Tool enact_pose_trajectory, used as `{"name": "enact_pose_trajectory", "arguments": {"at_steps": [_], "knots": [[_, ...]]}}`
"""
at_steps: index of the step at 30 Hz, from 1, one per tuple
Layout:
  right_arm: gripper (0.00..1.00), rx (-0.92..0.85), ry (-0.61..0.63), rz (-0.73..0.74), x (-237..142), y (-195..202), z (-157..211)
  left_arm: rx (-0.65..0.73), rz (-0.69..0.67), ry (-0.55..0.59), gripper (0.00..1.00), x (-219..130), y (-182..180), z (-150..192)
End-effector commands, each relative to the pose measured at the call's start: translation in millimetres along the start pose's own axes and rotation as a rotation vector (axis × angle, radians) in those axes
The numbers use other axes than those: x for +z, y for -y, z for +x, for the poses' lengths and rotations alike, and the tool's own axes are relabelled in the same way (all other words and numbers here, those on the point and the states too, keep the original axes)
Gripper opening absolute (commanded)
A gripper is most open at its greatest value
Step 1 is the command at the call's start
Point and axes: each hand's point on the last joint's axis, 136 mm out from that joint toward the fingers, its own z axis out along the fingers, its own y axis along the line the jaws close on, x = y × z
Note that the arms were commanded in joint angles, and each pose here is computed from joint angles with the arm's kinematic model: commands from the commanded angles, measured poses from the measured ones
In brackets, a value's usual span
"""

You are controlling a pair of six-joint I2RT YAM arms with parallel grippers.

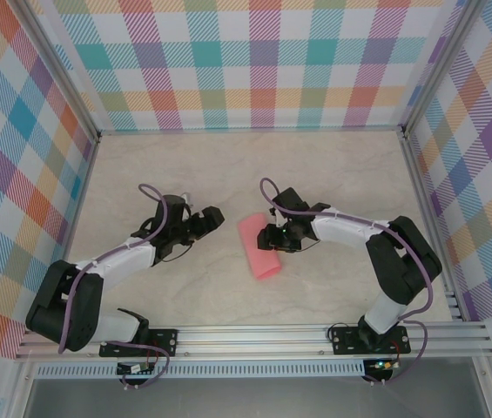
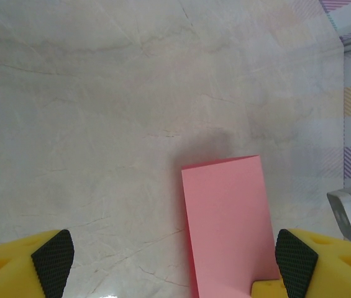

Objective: Fold a paper plane with a square sheet of paper (pick it up from the middle)
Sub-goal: Fold the square sheet of paper in half at the center of the table.

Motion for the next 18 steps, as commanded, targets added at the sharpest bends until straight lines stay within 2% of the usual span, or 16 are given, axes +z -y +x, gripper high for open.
{"name": "enact_pose_trajectory", "arguments": {"at_steps": [1, 11, 18], "knots": [[0.53, -0.016, 0.012, 0.095, 0.2, 17.2, 0.6, 0.013, 0.017, -0.013, 0.87, 7.0, 8.7, 6.9], [0.6, -0.012, 0.025, 0.195, 0.9, 34.9, -2.4, 0.031, 0.027, -0.049, 0.87, 19.7, 19.0, 17.3], [0.54, -0.067, -0.024, 0.183, 4.9, 32.4, 2.2, 0.036, 0.045, -0.078, 0.84, 29.9, 27.9, 24.0]]}}
